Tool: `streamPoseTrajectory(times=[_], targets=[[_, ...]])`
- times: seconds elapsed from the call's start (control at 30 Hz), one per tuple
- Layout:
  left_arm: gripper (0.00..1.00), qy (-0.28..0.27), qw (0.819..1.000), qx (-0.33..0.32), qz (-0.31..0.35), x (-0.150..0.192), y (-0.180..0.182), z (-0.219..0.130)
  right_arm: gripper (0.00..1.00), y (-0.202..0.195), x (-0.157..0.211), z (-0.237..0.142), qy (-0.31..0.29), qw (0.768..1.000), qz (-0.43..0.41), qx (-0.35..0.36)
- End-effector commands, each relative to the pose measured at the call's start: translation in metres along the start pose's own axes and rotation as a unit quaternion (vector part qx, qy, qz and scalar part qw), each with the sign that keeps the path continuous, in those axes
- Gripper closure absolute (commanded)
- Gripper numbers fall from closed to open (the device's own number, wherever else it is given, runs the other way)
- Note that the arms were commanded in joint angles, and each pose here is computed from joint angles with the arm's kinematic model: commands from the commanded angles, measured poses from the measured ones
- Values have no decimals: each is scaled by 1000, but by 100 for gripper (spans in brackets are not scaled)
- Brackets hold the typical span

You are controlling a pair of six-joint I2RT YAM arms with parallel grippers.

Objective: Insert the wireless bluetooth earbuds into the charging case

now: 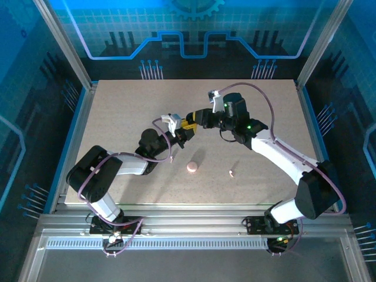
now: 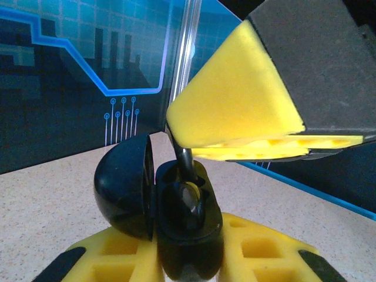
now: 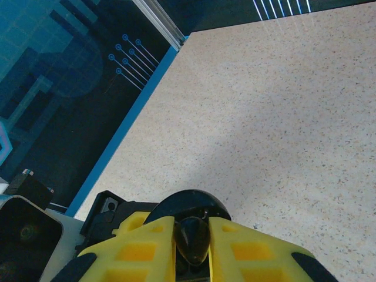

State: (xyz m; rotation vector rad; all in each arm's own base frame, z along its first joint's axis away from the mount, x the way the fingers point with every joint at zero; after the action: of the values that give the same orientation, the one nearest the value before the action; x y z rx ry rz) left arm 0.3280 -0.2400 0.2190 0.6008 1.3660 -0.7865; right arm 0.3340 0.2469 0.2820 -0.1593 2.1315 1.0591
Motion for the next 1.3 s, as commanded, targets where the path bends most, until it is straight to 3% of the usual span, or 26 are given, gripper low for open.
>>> streamPoseTrajectory(times=[0.0,0.27,1.27], targets=[[78,-24,1000,-2,6,-6,-2,-2,80,15,0,-6,-3,1000,-12,-25],[78,-26,1000,-2,7,-7,-3,-3,80,10,8,-4,8,1000,-4,-22],[78,-25,1000,9,14,-11,-6,-4,58,22,-7,-11,-6,1000,-21,-22]])
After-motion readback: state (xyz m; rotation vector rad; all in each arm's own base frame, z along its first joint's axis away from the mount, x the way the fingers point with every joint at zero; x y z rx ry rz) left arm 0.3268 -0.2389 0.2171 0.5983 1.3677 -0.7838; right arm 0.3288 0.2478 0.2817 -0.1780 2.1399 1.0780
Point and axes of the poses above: each hand's point on the last joint's axis, 136 mm out from that joint toward the fingers, its own z axis out along the fingers, its own y axis along the line the jaws close on, x = y × z, the point moved 5 cm from there along -z, back along the fingers, and after that the axes turned 6 degrees about z, right-handed, at the moved point
